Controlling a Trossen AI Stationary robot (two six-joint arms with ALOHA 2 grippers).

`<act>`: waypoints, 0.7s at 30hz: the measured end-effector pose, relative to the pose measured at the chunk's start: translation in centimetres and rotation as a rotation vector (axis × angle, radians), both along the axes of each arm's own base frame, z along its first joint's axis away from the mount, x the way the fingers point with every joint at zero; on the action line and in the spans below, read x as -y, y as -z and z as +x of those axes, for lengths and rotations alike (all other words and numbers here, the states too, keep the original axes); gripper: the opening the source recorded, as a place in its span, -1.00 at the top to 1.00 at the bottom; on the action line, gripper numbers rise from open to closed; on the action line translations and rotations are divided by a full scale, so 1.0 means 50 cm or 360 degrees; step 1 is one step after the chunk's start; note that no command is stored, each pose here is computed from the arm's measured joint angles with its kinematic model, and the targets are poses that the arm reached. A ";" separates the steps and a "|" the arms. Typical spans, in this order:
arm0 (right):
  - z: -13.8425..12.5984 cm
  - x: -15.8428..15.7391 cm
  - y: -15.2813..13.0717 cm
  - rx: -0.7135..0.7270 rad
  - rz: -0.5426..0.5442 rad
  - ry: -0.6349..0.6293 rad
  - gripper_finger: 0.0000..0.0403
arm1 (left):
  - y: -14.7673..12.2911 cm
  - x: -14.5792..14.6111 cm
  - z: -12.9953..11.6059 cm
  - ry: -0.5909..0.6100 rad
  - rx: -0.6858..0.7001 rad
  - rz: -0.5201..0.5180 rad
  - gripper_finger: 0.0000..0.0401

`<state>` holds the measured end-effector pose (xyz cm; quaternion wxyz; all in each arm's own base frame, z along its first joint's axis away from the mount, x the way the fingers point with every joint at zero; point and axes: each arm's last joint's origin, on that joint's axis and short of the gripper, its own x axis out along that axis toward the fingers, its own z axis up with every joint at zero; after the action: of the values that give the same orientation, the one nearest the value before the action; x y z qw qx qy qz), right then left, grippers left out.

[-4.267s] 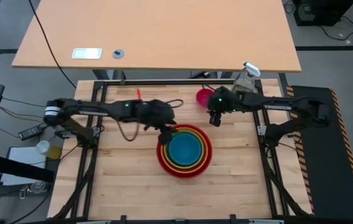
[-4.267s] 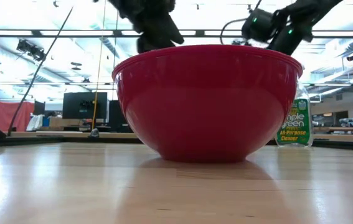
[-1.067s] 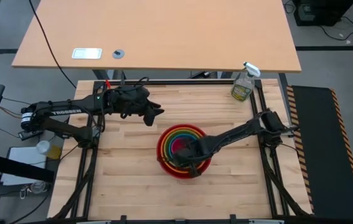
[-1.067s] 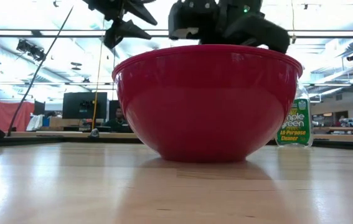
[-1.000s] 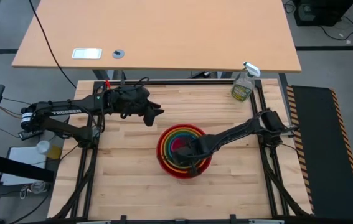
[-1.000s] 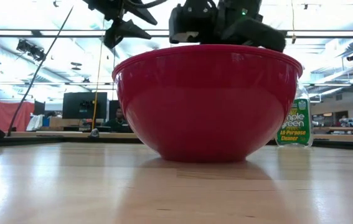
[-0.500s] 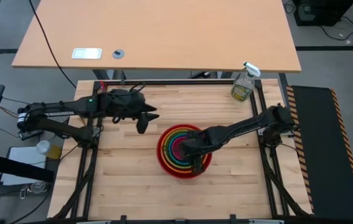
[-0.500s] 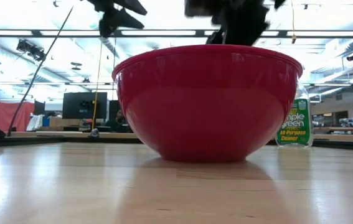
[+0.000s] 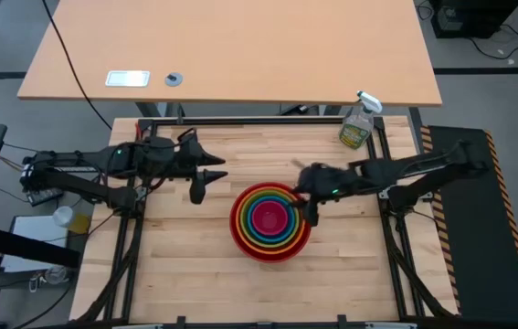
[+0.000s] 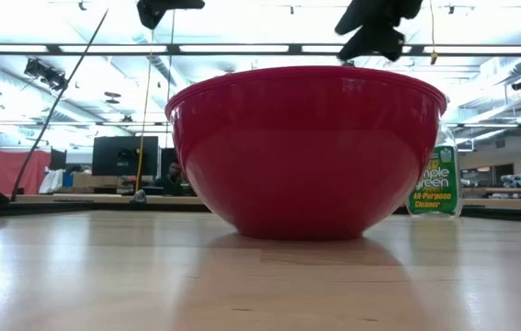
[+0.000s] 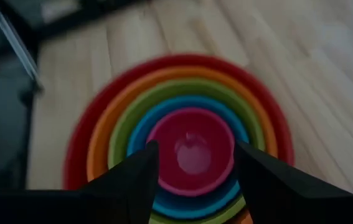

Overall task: Nest bowls inside each other by size order
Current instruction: Return to Home Position

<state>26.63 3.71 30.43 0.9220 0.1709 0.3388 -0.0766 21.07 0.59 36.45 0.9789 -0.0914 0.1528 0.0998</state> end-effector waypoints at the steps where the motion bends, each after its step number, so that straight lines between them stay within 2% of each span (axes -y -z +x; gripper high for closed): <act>1: -0.016 0.006 -0.004 0.0066 0.0030 0.0035 -0.06 | 0.000 0.003 0.000 0.0003 0.0001 0.0004 0.12; 7: -0.108 0.039 -0.033 0.0415 0.0108 0.0249 -0.06 | 0.003 0.021 -0.001 0.0025 -0.0028 0.0054 0.20; 12: -0.179 0.061 -0.045 0.0596 0.0176 0.0361 -0.06 | 0.007 0.023 -0.012 0.0027 -0.0014 0.0053 0.27; 15: -0.215 0.068 -0.042 0.0673 0.0230 0.0415 -0.06 | 0.043 0.021 -0.033 0.0000 0.0076 -0.0034 0.29; 21: -0.261 0.072 -0.027 0.0808 0.0345 0.0465 -0.06 | 0.139 0.018 -0.090 -0.0077 0.0285 -0.0308 0.29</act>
<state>13.61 0.12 31.77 0.9329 0.3287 0.0758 -0.1266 16.57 -0.29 29.48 0.9726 -0.1976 0.0716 0.0996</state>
